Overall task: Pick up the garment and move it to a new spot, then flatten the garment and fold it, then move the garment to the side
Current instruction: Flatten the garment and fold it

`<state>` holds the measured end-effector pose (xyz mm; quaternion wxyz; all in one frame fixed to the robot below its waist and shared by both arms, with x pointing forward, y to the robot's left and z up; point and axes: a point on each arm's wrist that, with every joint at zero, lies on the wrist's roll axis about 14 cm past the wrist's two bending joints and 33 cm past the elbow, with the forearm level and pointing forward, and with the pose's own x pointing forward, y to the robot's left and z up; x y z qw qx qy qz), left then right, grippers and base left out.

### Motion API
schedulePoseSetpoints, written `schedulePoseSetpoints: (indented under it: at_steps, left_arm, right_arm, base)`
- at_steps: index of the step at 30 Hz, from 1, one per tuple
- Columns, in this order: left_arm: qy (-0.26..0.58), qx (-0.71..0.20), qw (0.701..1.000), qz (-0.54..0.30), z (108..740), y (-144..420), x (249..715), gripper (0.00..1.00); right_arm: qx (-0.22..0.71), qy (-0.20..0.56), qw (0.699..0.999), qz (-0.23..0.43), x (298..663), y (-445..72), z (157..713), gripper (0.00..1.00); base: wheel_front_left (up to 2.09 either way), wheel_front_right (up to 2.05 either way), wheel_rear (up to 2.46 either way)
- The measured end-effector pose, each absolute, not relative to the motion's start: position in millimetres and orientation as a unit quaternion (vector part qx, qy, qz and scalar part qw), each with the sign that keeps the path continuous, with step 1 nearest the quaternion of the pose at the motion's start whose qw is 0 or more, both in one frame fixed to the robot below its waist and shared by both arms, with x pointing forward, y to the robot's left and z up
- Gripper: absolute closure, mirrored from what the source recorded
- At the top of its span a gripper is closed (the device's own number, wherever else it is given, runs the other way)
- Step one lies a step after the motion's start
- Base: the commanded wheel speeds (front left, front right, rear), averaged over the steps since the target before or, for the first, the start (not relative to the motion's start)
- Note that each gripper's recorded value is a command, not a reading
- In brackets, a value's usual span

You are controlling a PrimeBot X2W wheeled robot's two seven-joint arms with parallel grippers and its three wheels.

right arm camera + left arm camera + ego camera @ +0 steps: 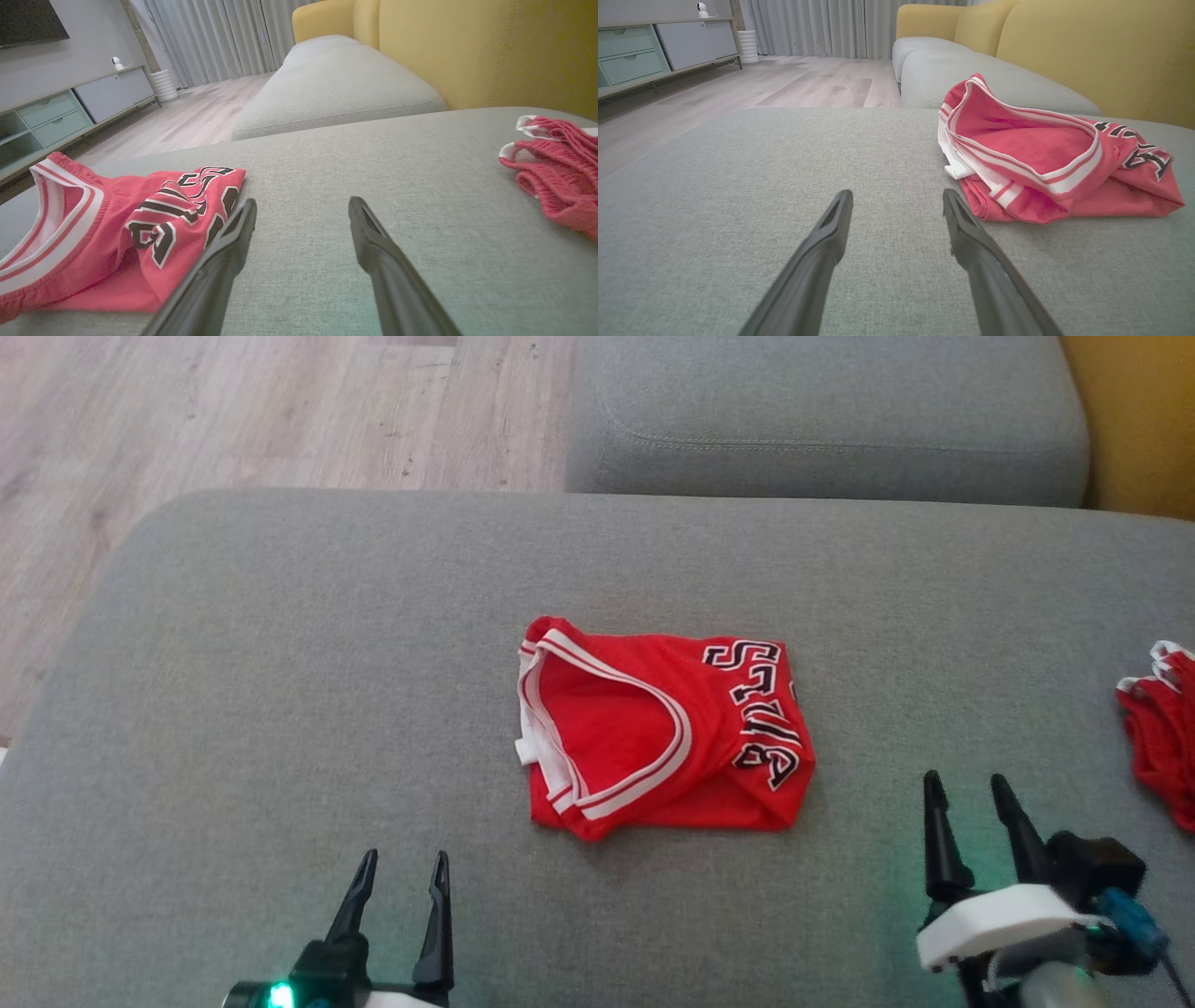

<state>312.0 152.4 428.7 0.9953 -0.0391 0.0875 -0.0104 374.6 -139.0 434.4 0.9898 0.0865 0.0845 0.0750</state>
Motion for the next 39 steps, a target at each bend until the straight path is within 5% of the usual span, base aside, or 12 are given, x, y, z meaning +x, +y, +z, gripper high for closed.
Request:
schedulePoseSetpoints:
  at_steps: [6,11,17,34,36,38,39]
  left_arm:
    - [0.091,-0.042,0.995,-0.01,426.7,153.0,308.8,0.0]
    - [0.103,-0.048,0.994,0.007,419.7,160.1,300.6,0.0]
    - [0.115,-0.052,0.992,0.033,413.2,172.3,290.8,0.0]
    - [0.135,-0.073,0.985,0.075,404.3,188.4,287.2,0.0]
    - [0.133,-0.072,0.986,0.075,405.5,188.4,290.4,0.0]
    - [0.133,-0.071,0.986,0.071,405.7,186.0,292.8,0.0]
    - [0.133,-0.071,0.986,0.068,406.0,184.4,293.9,0.0]
  right_arm:
    - [0.083,0.099,0.977,0.168,366.2,-79.2,430.6,0.0]
    - [0.096,0.135,0.94,0.298,339.3,4.7,420.1,0.0]
    - [0.085,0.143,0.91,0.38,334.9,55.2,422.1,0.0]
    - [0.044,0.192,0.882,0.428,346.5,83.5,386.6,0.0]
    - [0.046,0.192,0.882,0.428,349.2,84.5,386.3,0.18]
    - [0.05,0.194,0.882,0.427,350.0,84.3,385.5,0.67]
    - [0.052,0.195,0.882,0.426,350.0,84.0,385.2,1.0]
  base:
    - [0.0,0.0,0.0]
    - [0.0,0.0,0.0]
    - [0.0,0.0,0.0]
    - [0.0,0.0,0.0]
    - [0.0,0.0,0.0]
    - [0.0,0.0,0.0]
    - [0.0,0.0,0.0]
